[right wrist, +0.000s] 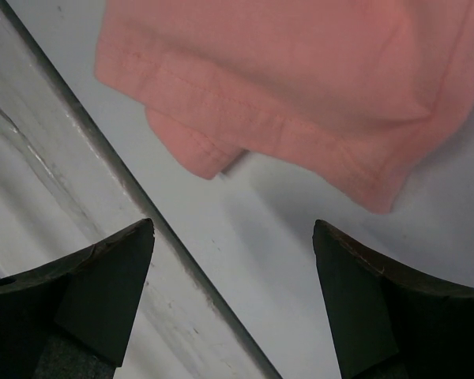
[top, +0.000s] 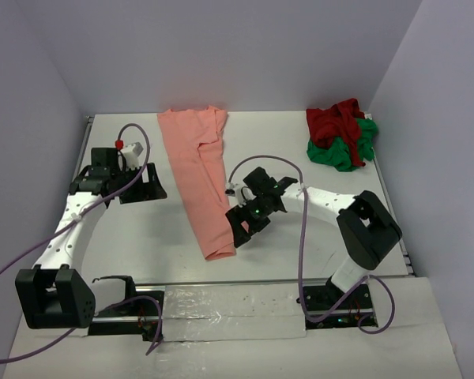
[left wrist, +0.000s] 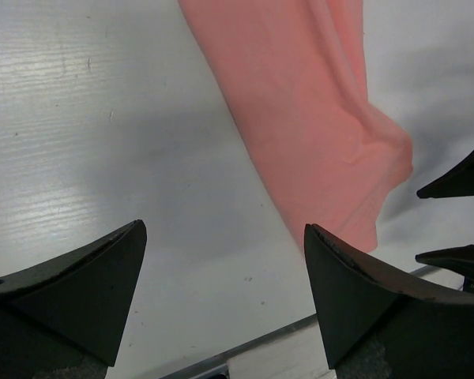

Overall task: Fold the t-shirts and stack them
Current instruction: Fold the tshirt

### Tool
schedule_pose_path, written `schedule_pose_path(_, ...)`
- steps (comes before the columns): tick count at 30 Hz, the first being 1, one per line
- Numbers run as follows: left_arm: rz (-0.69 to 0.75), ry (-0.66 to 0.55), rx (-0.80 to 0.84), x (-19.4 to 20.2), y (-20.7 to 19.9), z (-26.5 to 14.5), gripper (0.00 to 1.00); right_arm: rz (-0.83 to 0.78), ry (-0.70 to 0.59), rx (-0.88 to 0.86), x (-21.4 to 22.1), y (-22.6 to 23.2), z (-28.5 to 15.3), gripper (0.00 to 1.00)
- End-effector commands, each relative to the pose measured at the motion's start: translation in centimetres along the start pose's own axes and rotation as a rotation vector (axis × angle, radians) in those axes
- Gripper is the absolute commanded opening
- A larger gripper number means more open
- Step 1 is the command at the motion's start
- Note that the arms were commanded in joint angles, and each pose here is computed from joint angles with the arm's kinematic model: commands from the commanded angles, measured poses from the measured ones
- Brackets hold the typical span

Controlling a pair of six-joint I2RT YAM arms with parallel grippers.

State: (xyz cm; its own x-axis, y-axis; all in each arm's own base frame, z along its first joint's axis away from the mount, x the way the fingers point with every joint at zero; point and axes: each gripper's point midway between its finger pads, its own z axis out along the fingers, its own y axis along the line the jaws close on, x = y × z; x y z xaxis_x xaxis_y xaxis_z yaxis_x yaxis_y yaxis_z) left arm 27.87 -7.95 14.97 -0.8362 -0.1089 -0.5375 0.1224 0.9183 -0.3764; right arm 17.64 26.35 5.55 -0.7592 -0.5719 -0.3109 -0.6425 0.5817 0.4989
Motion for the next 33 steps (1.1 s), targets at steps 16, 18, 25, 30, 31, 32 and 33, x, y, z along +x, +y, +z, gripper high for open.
schedule_pose_path(16, 0.091, -0.101, 0.127, -1.6, -3.0, -1.3, 0.93, -0.035, -0.119, 0.000, -4.8, 2.1, 3.1, 0.88)
schedule_pose_path(18, 0.092, -0.080, 0.122, -1.4, -3.0, -0.8, 0.93, -0.039, -0.074, 0.011, -4.1, 2.2, 4.0, 0.88)
schedule_pose_path(25, 0.101, -0.062, 0.129, -1.0, -3.0, 0.0, 0.93, -0.048, 0.001, 0.055, -2.4, 1.8, 5.5, 0.87)
schedule_pose_path(30, 0.111, -0.055, 0.145, -0.9, -3.5, 0.3, 0.93, -0.059, 0.004, 0.075, -2.3, 2.2, 6.1, 0.84)
schedule_pose_path(31, 0.114, -0.049, 0.149, -0.8, -3.6, 0.4, 0.93, -0.059, 0.007, 0.077, -2.2, 2.2, 6.3, 0.81)
schedule_pose_path(32, 0.115, -0.042, 0.147, -0.6, -3.5, 0.7, 0.93, -0.057, 0.020, 0.079, -1.9, 2.2, 6.6, 0.75)
schedule_pose_path(33, 0.122, -0.039, 0.149, -0.4, -3.6, 0.8, 0.93, -0.056, 0.027, 0.078, -1.8, 2.2, 6.8, 0.63)
